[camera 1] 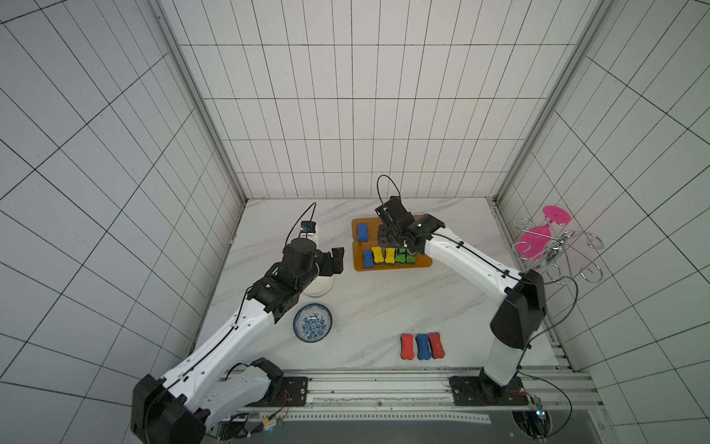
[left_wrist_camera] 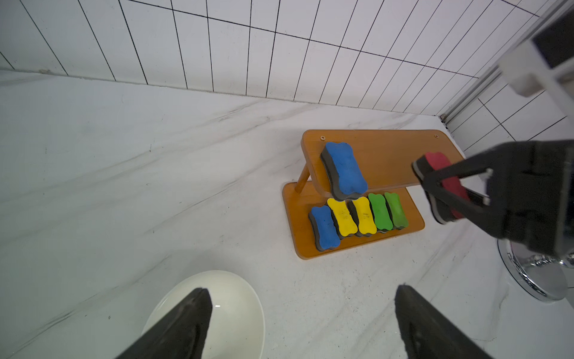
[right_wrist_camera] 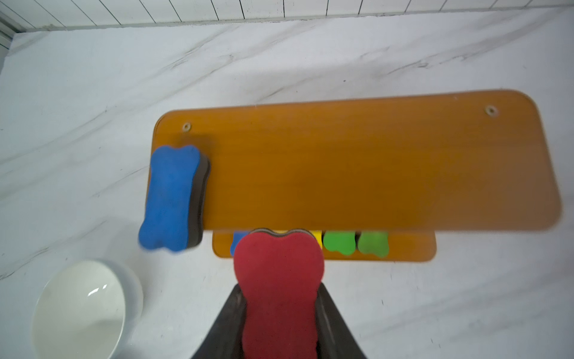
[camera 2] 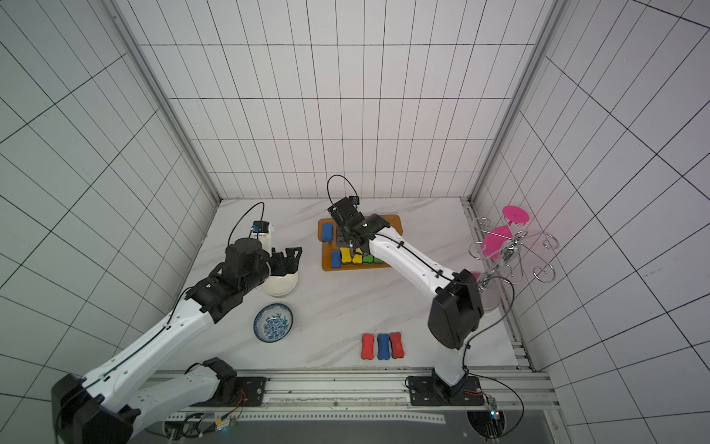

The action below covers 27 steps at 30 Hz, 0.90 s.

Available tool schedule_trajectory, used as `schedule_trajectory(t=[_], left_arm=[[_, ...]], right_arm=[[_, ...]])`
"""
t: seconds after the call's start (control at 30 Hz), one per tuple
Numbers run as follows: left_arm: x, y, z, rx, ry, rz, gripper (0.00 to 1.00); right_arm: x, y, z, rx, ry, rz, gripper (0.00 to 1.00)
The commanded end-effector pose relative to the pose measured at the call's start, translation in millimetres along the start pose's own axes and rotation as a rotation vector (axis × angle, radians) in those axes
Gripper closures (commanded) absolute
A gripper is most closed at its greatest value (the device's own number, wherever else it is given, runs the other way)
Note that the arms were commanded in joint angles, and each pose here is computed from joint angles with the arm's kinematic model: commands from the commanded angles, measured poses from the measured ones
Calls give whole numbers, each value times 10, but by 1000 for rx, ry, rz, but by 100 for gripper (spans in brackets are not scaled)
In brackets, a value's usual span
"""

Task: Remove the whiteboard erasers from the shelf
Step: Pick up the whiteboard eraser from the shelf, then place the whiteboard eraser at the center of the board.

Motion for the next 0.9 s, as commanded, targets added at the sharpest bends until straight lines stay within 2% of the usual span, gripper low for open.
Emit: schedule_trajectory(t=[0.0, 0.17, 0.33, 0.47, 0.63, 0.87], left_arm=[[-117, -14, 15, -18, -1, 44, 5], [-114, -73, -41, 10, 30, 26, 5], [-114, -135, -73, 0, 49, 7, 5], [-132, -158, -117, -4, 64, 7, 5], [-139, -166, -123, 2, 68, 7, 5], [-135, -186, -125, 4, 71, 4, 5]], right_arm=[[-449, -158, 1, -6, 104, 18, 72], [-1356, -332, 42, 9, 133, 167, 72], [-1958, -310, 177, -21, 131, 261, 72], [-2135, -243, 239, -52, 134, 285, 72], [-2342, -116, 256, -78, 131, 381, 71], [-2466, -22, 219, -81, 143, 422, 70]])
Point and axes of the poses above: each gripper's point midway between its finger pads, its own y axis out along the fingers, its own z axis along the line the jaws close on, x = y × z, the point moved 8 cm from there along -y, back along the fingers, and after that the axes turned 7 degrees about -y, right-handed, at the moved point
